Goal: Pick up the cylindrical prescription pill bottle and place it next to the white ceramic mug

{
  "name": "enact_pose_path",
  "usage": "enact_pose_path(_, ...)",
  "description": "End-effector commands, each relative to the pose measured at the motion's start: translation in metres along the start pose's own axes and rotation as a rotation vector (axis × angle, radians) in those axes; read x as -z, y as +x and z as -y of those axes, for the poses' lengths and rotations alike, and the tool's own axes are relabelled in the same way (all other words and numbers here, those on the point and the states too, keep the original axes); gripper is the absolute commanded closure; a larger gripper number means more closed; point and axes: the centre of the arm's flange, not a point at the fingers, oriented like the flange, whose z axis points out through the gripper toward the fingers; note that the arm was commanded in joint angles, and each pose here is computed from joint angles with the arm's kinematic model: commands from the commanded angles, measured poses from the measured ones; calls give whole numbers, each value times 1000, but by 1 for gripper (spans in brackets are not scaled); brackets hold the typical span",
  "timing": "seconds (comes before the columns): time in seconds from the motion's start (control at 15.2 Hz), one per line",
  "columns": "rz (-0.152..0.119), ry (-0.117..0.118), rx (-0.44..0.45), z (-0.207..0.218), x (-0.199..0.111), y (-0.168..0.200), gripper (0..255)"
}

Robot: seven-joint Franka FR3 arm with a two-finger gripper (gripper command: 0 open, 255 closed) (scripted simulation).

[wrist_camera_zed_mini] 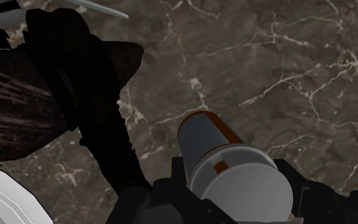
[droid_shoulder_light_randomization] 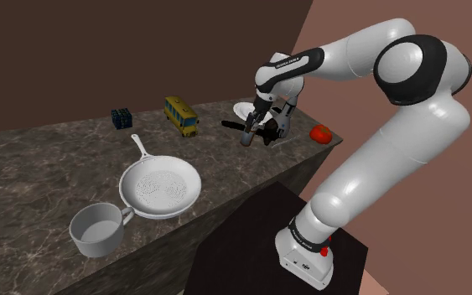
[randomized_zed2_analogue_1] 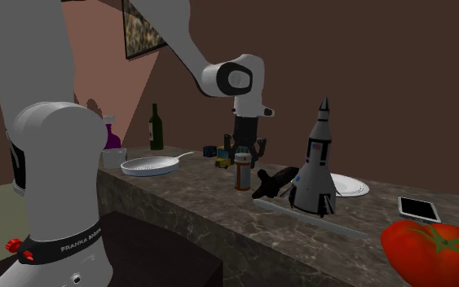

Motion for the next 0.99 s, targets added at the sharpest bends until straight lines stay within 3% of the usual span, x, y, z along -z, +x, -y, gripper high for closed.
enact_pose_path(0.0, 0, 0, 0, 0, 0, 0, 255)
enact_pose_path(0.4, 0, 0, 0, 0, 0, 0, 255)
enact_pose_path(0.92, 0, 0, 0, 4, 42, 1, 255)
